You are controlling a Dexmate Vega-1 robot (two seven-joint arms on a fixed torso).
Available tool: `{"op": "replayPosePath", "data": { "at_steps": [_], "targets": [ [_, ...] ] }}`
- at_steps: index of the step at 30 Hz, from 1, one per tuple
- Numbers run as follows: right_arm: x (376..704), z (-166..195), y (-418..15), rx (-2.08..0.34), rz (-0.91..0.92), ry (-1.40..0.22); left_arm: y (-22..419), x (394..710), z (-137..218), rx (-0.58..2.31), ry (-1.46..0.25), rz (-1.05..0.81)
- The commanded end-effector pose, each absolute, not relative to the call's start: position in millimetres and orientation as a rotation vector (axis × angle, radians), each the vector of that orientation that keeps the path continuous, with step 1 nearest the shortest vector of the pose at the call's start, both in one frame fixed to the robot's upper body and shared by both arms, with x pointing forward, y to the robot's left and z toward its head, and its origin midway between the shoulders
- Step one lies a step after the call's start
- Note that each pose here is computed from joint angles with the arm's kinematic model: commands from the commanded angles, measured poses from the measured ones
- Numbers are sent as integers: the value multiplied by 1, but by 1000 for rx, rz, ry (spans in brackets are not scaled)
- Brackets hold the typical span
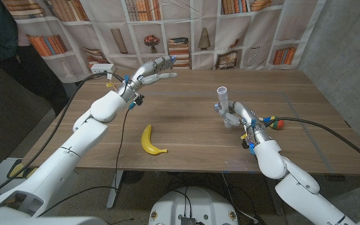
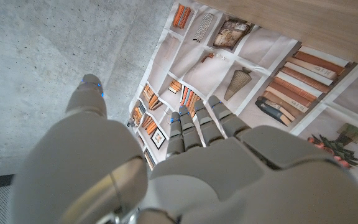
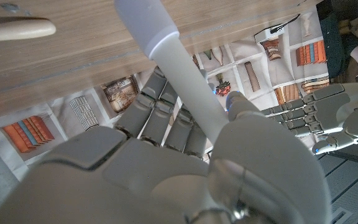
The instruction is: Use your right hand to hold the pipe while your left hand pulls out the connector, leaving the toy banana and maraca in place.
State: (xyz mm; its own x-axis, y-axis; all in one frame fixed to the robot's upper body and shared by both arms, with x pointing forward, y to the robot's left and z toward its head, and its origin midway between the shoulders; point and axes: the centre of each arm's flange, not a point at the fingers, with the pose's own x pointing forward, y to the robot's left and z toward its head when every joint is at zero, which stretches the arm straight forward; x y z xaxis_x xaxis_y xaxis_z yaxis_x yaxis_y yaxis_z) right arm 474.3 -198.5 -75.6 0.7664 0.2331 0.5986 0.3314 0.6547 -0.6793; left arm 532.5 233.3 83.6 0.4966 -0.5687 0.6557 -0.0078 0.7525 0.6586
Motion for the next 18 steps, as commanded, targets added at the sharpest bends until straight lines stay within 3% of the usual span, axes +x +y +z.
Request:
{"op": "replayPosePath", "data": {
  "at_steps": [1, 18],
  "targets": [
    [479, -70, -200, -891, -59, -712, 223, 512, 95, 822, -1046, -336],
    [484, -67, -198, -922, -46, -704, 206, 485, 105, 1010, -1088, -393]
  ]
}}
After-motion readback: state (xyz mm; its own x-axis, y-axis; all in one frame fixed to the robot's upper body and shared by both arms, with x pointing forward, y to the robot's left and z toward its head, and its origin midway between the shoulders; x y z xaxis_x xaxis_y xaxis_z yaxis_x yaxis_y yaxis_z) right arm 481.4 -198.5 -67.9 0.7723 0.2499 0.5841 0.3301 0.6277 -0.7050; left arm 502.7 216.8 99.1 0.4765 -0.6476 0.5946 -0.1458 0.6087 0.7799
